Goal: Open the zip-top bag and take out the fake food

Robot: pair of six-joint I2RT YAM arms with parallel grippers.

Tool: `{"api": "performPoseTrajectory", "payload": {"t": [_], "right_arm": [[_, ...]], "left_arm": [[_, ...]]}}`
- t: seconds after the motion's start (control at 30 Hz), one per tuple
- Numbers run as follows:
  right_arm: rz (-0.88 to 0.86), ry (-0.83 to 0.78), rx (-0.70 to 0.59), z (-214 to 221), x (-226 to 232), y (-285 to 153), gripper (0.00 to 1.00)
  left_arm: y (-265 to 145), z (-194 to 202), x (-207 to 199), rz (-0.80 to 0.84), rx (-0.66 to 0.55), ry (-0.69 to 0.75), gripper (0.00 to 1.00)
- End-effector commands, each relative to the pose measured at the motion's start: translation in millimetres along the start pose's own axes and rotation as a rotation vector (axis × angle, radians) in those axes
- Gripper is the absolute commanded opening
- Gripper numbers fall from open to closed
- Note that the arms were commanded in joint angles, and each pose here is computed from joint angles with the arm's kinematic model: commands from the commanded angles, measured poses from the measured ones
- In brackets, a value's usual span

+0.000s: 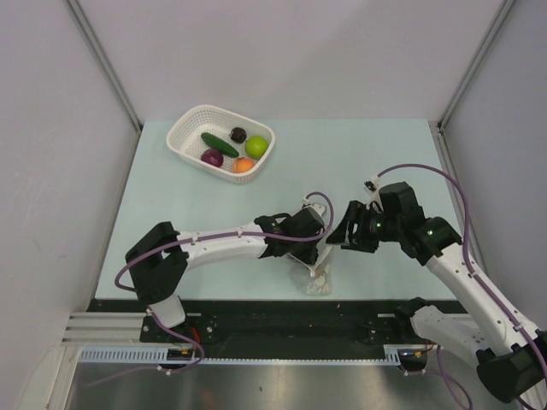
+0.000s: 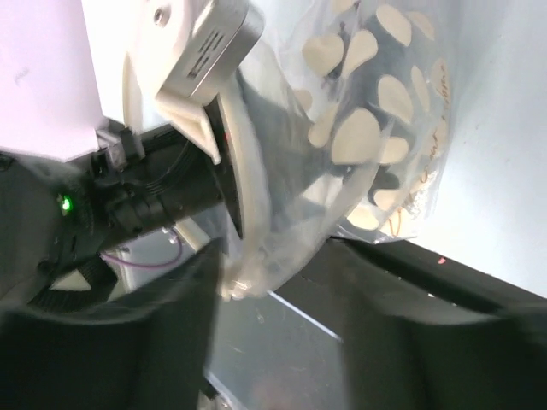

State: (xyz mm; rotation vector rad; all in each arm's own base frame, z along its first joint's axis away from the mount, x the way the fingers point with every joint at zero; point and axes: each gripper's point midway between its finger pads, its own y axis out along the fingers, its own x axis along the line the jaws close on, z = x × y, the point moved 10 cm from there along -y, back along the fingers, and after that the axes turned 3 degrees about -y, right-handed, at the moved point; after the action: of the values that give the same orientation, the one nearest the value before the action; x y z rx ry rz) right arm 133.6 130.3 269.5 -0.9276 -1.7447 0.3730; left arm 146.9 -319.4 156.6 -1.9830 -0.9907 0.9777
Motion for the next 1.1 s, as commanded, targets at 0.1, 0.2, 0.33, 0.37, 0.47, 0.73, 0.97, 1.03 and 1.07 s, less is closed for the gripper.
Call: {"api": "performPoseTrajectory", "payload": {"t": [0.1, 0.2, 0.33, 0.37, 0.47, 0.73, 0.97, 1.03, 1.07], "right_arm": [[0.057, -0.024, -0.092, -2.1, -5.2, -0.8, 0.18], [0.059, -0.044, -0.087, 1.3, -6.9, -3.4, 0.00], [0.014, -0.045, -0.076, 10.4, -10.6, -3.1, 0.00], [0.005, -0.046, -0.075, 11.8, -10.8, -3.1, 0.00], [0.026, -0.049, -0.072, 18.4, -16.3, -5.9, 0.00], [0.100, -0.071, -0.095, 24.5, -25.0, -13.8, 0.00], [0.172, -0.117, -0.077, 31.0, -36.1, -16.8, 0.00], [0.187, -0.124, -0.096, 32.4, -37.8, -20.3, 0.00], [0.193, -0.123, -0.104, 32.6, -38.1, -21.6, 0.00]], "left_arm": [[-36.9, -20.3, -19.2, 0.084, -0.093, 0.030, 0.00], [-48.4, -25.0, -22.8, 0.107, -0.098, 0.028, 0.00], [-62.9, -38.5, -29.8, 0.130, -0.131, 0.025, 0.00], [-66.5, -45.0, -30.7, 0.139, -0.141, 0.016, 0.00], [-72.7, -55.8, -34.5, 0.183, -0.154, -0.010, 0.00], [-94.3, -61.8, -47.6, 0.329, -0.137, 0.010, 0.00], [-125.2, -62.1, -43.6, 0.429, -0.190, 0.092, 0.00], [-125.9, -59.8, -38.4, 0.447, -0.187, 0.106, 0.00], [-127.7, -58.1, -38.9, 0.487, -0.177, 0.128, 0.00]]}}
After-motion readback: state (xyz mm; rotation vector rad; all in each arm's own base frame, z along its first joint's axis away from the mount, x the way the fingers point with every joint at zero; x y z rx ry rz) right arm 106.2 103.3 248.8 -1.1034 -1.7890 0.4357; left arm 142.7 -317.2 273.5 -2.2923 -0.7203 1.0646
